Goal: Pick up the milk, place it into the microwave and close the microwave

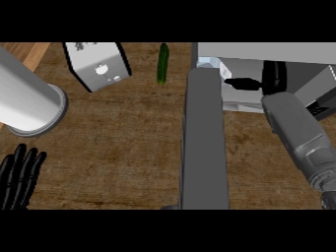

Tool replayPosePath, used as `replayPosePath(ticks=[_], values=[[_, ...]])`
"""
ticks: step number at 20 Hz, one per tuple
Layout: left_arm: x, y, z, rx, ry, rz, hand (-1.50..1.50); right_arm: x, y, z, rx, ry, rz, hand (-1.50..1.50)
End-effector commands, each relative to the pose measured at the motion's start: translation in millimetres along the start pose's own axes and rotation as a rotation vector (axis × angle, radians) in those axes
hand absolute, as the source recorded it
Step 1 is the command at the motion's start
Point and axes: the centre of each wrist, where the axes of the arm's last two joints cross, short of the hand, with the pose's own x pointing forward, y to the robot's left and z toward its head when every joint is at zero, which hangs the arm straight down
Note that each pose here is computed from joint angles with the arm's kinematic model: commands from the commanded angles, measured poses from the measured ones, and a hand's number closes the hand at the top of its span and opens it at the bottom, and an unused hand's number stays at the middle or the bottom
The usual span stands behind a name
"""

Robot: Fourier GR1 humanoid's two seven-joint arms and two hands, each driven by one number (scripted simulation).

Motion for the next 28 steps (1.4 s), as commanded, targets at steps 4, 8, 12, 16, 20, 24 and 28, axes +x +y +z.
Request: replayPosePath(ticks=[4, 8, 12, 16, 20, 24, 28], values=[[7, -6, -5, 0.019, 0.012, 0.005, -1.50, -18, -29, -8, -0.029, -0.001, -0.036, -1.50], [-3, -10, 3, -0.006, -0.002, 0.006, -1.50, -16, -35, -14, 0.015, -0.004, -0.138, -1.50], [4, -19, 4, 0.019, 0.036, 0.006, -1.50, -40, -39, 6, 0.045, 0.014, -0.225, -1.50], [-2, -22, 2, 0.005, 0.028, 0.012, -1.50, -50, -50, 8, 0.078, 0.021, -0.303, -1.50], [8, -19, 3, 0.001, 0.013, 0.037, -1.50, -59, -34, 31, 0.100, 0.023, -0.342, -1.50], [-2, -17, 22, -0.007, 0.031, 0.027, -1.50, -66, -18, 57, 0.187, 0.045, -0.454, -1.50], [-4, -23, 3, 0.012, 0.023, 0.041, -1.50, -76, -7, 83, 0.199, 0.099, -0.427, -1.50]])
